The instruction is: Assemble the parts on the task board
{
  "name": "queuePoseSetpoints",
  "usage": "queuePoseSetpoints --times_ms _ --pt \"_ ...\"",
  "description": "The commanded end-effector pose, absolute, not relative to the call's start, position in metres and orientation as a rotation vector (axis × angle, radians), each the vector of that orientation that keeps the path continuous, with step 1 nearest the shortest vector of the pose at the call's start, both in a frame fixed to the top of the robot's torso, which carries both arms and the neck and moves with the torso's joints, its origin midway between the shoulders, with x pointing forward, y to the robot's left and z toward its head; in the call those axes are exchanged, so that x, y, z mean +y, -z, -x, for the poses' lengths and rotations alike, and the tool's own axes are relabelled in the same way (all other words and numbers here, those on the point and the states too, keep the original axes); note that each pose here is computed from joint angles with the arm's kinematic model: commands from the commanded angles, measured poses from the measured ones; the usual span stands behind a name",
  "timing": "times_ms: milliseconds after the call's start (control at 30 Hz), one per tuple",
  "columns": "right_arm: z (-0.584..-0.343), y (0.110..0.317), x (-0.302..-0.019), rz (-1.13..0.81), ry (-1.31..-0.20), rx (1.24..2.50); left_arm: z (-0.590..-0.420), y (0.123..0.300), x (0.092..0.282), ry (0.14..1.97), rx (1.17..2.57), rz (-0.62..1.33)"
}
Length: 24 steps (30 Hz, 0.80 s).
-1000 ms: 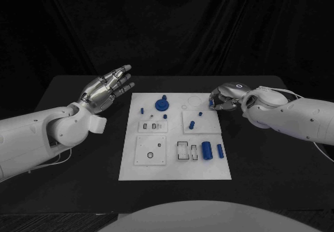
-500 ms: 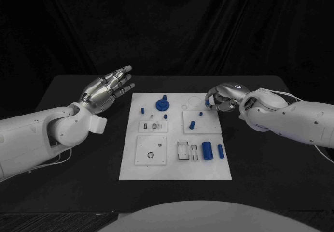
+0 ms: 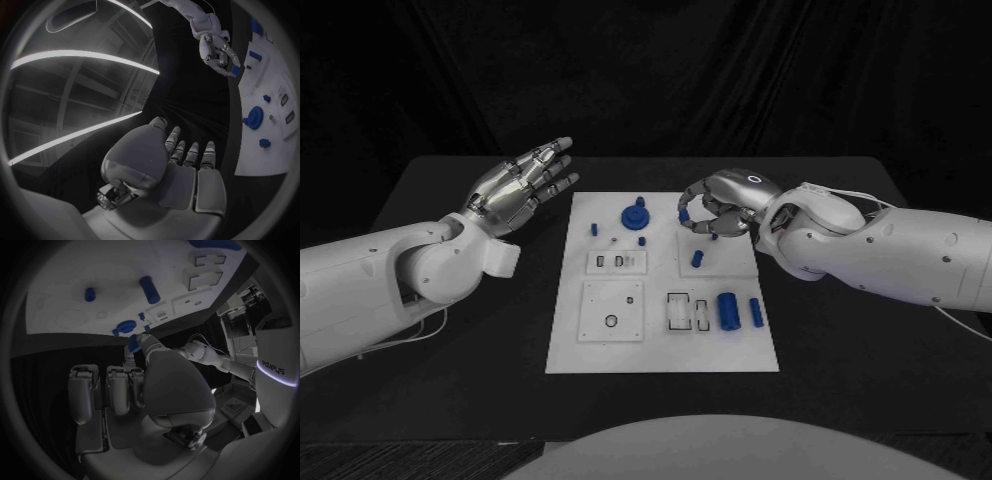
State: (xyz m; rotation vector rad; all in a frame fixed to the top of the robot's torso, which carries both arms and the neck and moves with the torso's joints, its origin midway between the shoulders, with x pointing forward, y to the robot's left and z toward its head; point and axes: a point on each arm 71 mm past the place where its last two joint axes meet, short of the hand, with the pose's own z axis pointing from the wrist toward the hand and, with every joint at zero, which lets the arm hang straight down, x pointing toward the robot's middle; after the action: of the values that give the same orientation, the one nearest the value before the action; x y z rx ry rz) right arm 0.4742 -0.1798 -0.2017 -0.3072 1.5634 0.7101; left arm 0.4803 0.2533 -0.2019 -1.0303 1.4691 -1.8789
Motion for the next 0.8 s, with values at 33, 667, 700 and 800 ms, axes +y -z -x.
queuePoseSetpoints --times_ms 33,667,700,800 --pt "-0.472 0.202 -0.171 0.285 -0.691 1.550 -0.480 0.202 0.252 1.891 1.466 1.027" --pt "-0.468 0.230 -0.120 0.389 -0.704 1.642 -0.482 0.203 0.247 1.898 1.484 1.026" --pt "-0.467 0.231 -0.119 0.391 -0.704 1.647 -0.482 0.203 0.247 1.898 1.485 1.026" --pt "-0.467 0.236 -0.115 0.403 -0.699 1.675 -0.482 0.203 0.246 1.898 1.488 1.027"
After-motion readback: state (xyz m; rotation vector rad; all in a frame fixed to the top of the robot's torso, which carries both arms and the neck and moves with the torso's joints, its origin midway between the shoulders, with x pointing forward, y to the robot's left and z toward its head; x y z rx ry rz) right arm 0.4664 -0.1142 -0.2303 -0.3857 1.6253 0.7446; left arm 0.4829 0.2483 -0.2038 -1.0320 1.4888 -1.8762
